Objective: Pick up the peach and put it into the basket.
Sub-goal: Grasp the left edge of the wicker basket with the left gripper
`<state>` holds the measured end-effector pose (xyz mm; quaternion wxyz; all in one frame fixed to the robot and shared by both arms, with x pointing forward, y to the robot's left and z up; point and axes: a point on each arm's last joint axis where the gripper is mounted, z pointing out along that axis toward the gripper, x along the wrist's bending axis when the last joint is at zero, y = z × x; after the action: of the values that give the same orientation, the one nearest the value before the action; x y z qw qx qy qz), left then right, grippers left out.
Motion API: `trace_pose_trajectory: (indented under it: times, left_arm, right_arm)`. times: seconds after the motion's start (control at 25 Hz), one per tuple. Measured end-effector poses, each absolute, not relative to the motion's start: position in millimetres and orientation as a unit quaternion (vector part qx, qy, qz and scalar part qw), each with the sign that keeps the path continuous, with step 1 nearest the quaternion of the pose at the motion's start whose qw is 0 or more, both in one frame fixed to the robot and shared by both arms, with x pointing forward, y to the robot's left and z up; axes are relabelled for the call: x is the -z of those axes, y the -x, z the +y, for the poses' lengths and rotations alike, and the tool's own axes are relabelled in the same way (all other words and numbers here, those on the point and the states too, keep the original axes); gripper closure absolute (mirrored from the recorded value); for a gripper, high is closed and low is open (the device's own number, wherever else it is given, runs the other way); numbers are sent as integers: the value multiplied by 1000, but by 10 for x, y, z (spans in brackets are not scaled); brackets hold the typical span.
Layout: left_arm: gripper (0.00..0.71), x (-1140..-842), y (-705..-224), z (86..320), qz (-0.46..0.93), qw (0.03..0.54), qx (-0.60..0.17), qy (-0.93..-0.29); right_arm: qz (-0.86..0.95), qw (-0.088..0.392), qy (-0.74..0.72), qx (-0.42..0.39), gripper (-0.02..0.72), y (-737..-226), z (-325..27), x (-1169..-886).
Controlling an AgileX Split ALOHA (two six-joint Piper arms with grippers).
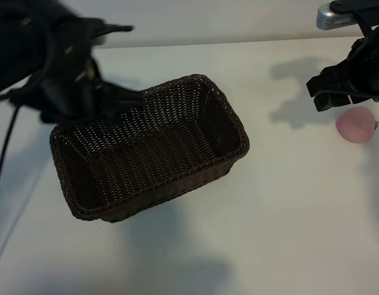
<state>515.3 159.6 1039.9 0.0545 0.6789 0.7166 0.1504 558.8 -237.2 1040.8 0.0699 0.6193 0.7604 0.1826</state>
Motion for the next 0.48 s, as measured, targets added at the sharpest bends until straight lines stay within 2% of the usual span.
trace_pose_trajectory:
  times: [0.28, 0.48]
  left_arm:
    - [156, -10167, -4923, 2076, 792, 74, -135, -591]
    - [156, -9942, -4914, 2194, 814, 75, -109, -565]
  right_arm:
    - [760, 70, -619, -183, 120, -5589, -2372, -10408]
    - [760, 70, -619, -183, 120, -5589, -2372, -10408]
